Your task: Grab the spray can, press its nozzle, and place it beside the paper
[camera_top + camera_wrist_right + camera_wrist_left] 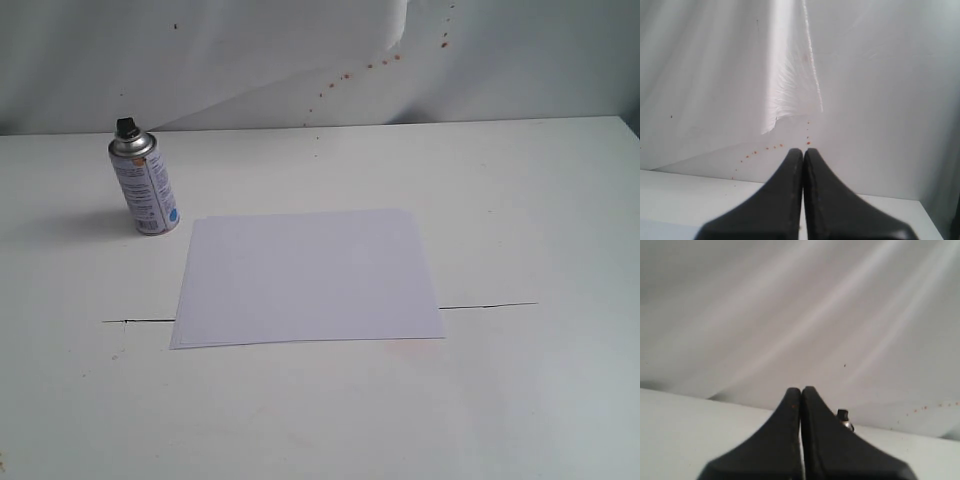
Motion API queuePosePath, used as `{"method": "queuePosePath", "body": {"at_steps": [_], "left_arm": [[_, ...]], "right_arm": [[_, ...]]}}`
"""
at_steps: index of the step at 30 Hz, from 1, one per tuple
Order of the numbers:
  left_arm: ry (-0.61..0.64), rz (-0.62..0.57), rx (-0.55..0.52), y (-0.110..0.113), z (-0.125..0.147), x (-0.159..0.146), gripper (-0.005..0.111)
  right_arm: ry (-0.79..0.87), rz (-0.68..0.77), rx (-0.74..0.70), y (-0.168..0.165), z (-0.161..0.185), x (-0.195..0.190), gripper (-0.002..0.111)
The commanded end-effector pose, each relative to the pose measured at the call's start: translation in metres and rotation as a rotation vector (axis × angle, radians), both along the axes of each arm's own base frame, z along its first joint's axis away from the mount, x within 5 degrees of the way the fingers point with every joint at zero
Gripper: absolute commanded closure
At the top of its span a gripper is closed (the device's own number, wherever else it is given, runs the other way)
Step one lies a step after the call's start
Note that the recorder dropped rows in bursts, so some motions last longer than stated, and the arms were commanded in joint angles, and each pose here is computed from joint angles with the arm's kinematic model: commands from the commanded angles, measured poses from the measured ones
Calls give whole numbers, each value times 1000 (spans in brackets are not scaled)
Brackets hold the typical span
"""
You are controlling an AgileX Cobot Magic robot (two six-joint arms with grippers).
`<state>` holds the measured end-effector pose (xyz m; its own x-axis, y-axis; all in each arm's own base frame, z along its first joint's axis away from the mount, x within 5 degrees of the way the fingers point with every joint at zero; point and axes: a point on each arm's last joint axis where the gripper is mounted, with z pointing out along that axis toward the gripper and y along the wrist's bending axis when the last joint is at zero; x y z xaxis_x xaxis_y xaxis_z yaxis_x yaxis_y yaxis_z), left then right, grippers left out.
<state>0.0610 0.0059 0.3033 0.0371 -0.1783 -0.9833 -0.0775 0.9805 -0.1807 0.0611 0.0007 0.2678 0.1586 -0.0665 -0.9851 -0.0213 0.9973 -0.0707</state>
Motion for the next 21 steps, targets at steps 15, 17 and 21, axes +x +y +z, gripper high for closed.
{"method": "queuePosePath", "body": {"at_steps": [15, 17, 21], "left_arm": [[158, -21, -3, -2, -101, -7, 107], [185, -21, -4, -2, -110, -6, 107], [206, -24, -25, -3, -115, -6, 107]], "right_arm": [[3, 7, -2, 1, -2, 0, 108], [3, 7, -2, 1, -2, 0, 108], [3, 7, -2, 1, -2, 0, 108]]}}
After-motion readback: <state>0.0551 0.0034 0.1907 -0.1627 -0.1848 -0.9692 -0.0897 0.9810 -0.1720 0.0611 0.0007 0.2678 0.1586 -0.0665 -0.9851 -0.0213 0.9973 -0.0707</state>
